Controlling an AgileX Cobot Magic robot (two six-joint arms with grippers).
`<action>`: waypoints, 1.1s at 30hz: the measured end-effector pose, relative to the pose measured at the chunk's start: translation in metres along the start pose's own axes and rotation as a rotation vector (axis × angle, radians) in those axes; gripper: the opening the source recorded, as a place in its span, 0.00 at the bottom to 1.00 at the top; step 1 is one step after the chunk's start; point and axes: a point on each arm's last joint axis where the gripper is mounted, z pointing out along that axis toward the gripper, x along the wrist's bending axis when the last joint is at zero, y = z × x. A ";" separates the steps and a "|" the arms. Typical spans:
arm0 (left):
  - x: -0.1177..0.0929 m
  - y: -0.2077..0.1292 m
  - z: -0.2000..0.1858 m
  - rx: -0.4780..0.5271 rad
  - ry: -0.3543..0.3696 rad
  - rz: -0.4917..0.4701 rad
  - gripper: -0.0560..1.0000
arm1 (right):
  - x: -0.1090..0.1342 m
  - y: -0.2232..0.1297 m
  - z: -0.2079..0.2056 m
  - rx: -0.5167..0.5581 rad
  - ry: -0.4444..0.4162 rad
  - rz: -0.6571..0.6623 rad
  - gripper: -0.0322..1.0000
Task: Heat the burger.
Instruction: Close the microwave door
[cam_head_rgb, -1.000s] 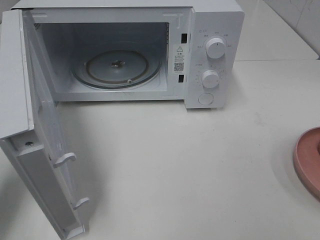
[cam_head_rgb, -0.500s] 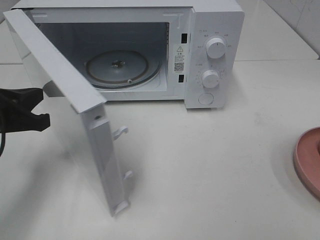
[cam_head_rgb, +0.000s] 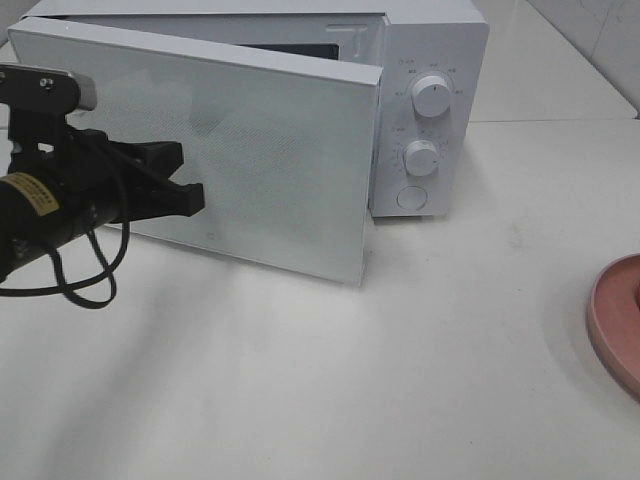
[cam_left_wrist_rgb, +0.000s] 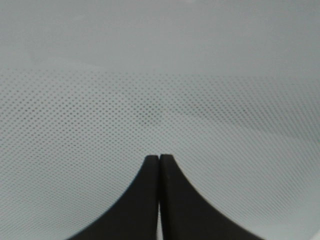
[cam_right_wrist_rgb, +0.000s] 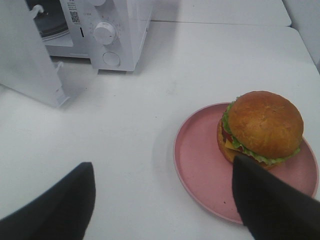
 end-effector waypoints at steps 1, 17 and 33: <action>0.000 0.000 0.000 0.000 0.000 0.000 0.05 | 0.000 0.000 0.000 0.000 0.000 0.000 0.76; -0.039 0.016 0.054 -0.047 -0.077 -0.012 0.05 | 0.000 0.000 0.000 0.000 0.000 0.000 0.76; -0.054 0.023 0.094 -0.030 -0.114 0.010 0.05 | 0.000 0.000 0.000 0.000 0.000 0.000 0.76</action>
